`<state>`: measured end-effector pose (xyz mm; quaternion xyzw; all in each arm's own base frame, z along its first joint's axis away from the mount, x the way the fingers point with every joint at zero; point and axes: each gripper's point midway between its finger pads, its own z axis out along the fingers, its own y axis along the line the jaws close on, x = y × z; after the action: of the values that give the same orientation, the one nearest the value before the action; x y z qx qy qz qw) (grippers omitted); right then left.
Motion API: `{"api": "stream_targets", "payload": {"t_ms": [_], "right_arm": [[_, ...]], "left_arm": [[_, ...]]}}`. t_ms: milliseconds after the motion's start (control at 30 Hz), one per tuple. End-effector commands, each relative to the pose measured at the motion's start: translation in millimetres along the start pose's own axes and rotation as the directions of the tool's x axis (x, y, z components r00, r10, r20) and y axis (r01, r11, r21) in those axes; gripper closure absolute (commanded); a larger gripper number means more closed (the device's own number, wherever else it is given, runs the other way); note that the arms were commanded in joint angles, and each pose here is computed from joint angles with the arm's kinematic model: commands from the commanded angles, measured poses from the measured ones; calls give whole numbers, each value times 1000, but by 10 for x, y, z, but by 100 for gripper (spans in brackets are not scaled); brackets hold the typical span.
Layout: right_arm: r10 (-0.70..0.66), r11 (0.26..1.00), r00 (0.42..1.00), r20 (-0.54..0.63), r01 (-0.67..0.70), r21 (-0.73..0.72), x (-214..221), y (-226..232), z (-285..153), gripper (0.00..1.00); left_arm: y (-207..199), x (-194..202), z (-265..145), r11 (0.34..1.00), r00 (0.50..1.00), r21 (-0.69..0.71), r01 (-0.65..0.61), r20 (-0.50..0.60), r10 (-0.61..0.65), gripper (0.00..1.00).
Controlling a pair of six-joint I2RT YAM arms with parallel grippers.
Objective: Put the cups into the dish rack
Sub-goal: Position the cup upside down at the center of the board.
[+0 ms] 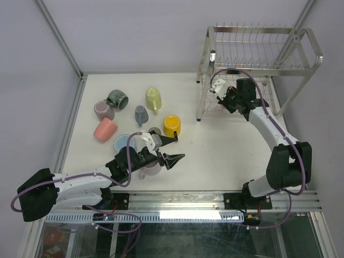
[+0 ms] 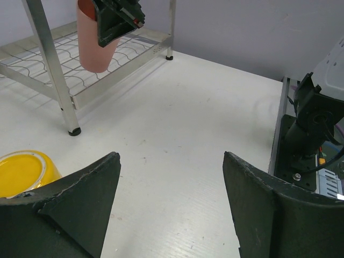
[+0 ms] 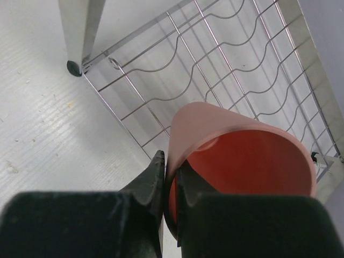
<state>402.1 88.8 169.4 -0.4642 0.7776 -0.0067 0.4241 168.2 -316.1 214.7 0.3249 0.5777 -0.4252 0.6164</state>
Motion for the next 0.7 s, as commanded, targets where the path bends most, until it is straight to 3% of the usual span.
{"api": "stream_targets", "payload": {"t_ms": [0, 200, 367, 433, 533, 667], "right_arm": [[-26, 996, 999, 22, 24, 82, -103, -242, 63, 97], [-26, 998, 1000, -3, 26, 56, -34, -211, 173, 86], [-27, 998, 1000, -5, 27, 50, -26, -208, 201, 85], [-27, 998, 1000, -1, 27, 50, -40, -207, 190, 87], [-32, 998, 999, 16, 31, 59, -108, -225, 99, 99], [-31, 997, 997, 77, 24, 79, -325, -233, -229, 100]], "left_arm": [[-41, -341, 64, 1000, 995, 23, -16, 100, 14, 25], [-37, -343, 62, 1000, 995, 21, -17, 99, 15, 25], [-34, -334, 63, 1000, 995, 20, -18, 97, 16, 25], [-34, -332, 63, 1000, 995, 20, -17, 96, 15, 25], [-37, -344, 62, 1000, 995, 21, -18, 98, 16, 25], [-42, -359, 53, 1000, 994, 22, -15, 106, 13, 25]]}}
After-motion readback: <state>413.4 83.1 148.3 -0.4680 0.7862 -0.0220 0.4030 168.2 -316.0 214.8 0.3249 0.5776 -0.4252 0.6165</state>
